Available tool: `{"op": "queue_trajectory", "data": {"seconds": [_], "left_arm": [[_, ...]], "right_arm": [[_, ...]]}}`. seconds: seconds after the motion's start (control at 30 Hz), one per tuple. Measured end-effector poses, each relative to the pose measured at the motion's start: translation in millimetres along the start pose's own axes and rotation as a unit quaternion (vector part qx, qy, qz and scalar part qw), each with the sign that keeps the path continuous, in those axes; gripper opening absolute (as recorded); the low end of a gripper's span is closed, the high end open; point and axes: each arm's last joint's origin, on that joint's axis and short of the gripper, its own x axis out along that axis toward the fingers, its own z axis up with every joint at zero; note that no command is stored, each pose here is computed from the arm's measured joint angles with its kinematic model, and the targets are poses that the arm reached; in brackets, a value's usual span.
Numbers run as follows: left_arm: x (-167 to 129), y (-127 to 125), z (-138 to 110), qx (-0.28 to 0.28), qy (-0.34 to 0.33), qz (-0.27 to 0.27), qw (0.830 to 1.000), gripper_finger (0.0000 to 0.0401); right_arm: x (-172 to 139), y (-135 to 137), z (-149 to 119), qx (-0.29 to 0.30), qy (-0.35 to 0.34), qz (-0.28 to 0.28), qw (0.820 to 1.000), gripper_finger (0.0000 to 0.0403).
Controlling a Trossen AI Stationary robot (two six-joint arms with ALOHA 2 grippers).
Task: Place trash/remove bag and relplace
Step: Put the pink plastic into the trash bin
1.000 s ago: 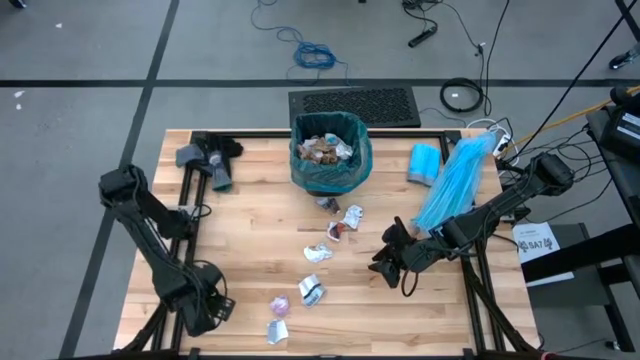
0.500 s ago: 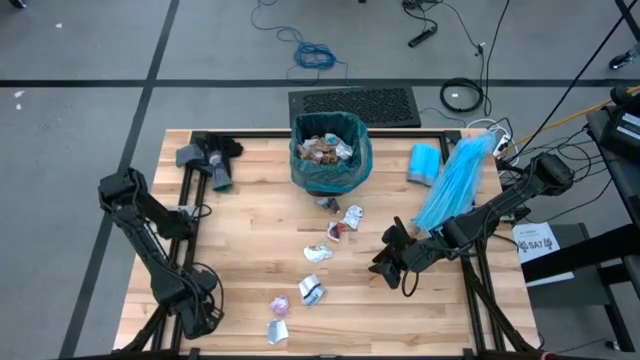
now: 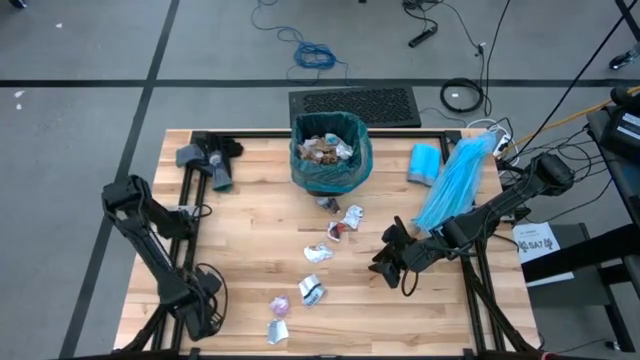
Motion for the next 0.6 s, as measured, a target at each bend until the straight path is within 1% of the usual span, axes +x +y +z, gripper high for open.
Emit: {"op": "queue_trajectory", "data": {"seconds": [0.1, 0.2, 0.23, 0.27, 0.37, 0.43, 0.47, 0.5, 0.53, 0.6], "left_arm": [[3, -2, 6, 0.0, -0.003, 0.01, 1.0, 0.0103], [2, -3, 8, -0.002, 0.0, 0.01, 1.0, 0.0039], [2, -4, 9, -0.004, 0.002, 0.008, 1.0, 0.0021], [0, -6, 10, -0.008, 0.003, 0.005, 1.0, 0.0013], [-10, -11, 13, -0.027, -0.002, 0.0, 1.0, 0.0007], [-21, -16, 14, -0.037, -0.014, -0.008, 0.999, 0.0004], [-29, -21, 16, -0.049, -0.029, -0.028, 0.998, 0.0004], [-39, -28, 16, -0.049, -0.04, -0.048, 0.997, 0.0004], [-47, -30, 18, -0.048, -0.048, -0.051, 0.996, 0.0003], [-59, -26, 25, -0.054, -0.08, -0.021, 0.995, 0.0003]], "right_arm": [[0, 0, 0, 0.001, 0.001, 0.001, 1.0, 0.0155], [0, 0, 0, 0.001, 0.001, 0.002, 1.0, 0.0155], [0, 1, 0, 0.001, 0.001, 0.003, 1.0, 0.0155], [0, 1, 0, 0.0, 0.001, 0.003, 1.0, 0.0155], [0, 1, 0, -0.001, 0.0, 0.002, 1.0, 0.0155], [0, 1, 0, -0.007, -0.001, 0.002, 1.0, 0.0155], [0, 0, 0, -0.011, 0.0, 0.002, 1.0, 0.0155], [0, 1, 0, -0.013, -0.001, 0.002, 1.0, 0.0155], [0, 1, 0, -0.016, -0.001, 0.002, 1.0, 0.0155], [0, 1, 0, -0.02, -0.002, 0.002, 1.0, 0.0155]]}}
